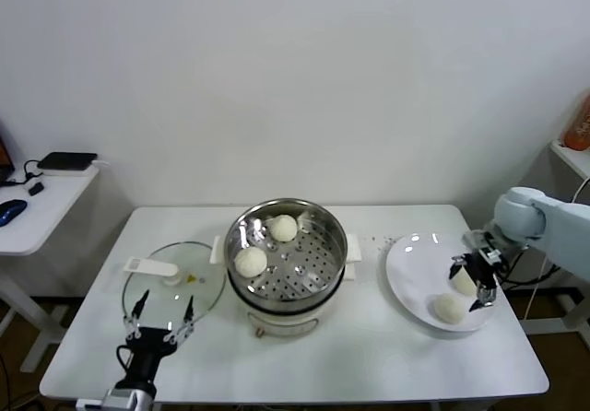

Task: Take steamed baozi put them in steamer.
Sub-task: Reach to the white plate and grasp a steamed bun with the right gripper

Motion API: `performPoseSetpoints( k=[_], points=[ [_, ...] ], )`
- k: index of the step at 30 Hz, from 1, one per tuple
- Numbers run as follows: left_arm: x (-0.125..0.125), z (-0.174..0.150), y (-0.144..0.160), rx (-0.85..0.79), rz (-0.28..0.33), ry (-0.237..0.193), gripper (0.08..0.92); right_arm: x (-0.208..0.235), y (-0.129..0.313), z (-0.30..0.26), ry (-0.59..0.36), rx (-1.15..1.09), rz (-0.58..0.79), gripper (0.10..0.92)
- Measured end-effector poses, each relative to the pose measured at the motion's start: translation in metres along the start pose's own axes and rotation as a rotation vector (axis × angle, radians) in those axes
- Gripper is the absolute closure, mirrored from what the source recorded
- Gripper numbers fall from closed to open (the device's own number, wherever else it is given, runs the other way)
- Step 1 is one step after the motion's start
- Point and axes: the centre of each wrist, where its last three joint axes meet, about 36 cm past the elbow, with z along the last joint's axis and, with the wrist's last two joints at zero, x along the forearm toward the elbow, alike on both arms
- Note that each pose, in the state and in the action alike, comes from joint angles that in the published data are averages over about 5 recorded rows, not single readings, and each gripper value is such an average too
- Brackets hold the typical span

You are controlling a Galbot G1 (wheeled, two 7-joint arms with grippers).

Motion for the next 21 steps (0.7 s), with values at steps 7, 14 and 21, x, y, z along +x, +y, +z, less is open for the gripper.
performPoseSetpoints(
  k=[7, 14, 21],
  points=[
    [0.0, 0.001, -0.003, 0.001, 0.002, 0.004, 0.177, -0.021, 0.003, 0.002, -0.007, -0.005, -0.006, 0.2],
    [-0.001, 0.001, -0.003, 0.002, 0.003, 0.004, 0.177, -0.034, 0.001, -0.001, -0.015, -0.005, -0.004, 0.2],
    [0.0, 0.002, -0.004, 0.002, 0.003, 0.007, 0.177, -0.041, -0.001, -0.002, -0.017, -0.003, 0.001, 0.2]
  ],
)
